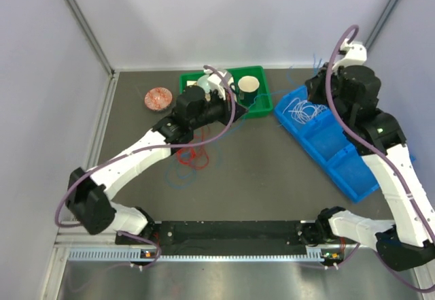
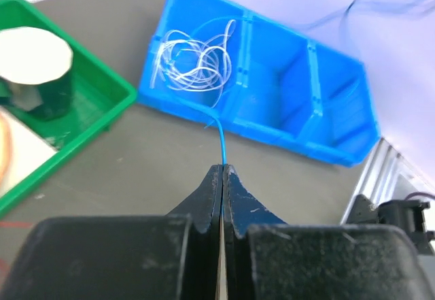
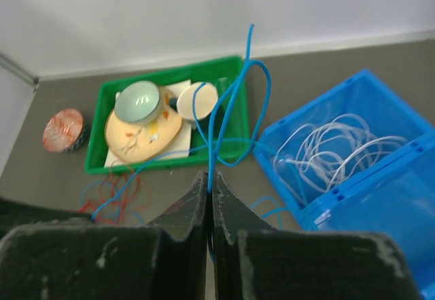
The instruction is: Untangle the cables
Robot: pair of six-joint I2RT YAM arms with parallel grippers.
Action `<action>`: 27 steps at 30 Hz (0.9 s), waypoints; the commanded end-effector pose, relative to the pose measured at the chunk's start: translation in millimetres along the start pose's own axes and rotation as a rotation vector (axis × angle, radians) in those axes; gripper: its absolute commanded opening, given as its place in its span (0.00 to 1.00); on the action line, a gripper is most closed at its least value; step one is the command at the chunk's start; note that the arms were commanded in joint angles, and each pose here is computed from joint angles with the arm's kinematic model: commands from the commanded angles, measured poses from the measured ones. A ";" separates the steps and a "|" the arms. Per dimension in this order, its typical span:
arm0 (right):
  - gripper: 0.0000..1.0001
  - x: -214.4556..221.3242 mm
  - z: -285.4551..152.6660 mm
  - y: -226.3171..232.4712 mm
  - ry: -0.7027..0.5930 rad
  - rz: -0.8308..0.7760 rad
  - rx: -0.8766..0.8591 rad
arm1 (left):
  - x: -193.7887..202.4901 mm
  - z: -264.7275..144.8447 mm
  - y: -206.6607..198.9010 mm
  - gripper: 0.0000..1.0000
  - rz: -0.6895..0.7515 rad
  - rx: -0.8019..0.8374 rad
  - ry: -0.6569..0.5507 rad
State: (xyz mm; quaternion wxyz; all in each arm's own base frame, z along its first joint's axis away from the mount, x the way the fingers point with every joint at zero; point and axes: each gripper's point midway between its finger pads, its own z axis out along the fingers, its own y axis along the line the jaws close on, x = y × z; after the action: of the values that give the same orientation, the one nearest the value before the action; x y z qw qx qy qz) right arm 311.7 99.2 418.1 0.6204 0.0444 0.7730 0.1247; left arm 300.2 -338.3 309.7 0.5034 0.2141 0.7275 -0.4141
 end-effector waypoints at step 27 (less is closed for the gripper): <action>0.00 -117.6 -84.5 -45.5 -0.319 -0.020 0.165 | 44.1 25.2 8.1 0.99 -0.106 -0.073 0.084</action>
State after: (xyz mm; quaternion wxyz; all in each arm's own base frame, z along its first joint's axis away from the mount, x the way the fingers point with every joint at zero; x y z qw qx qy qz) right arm 267.8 39.4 500.0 0.7017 0.0968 0.6996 0.0940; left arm 287.7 -385.9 254.0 0.3992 0.2188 0.7728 -0.4422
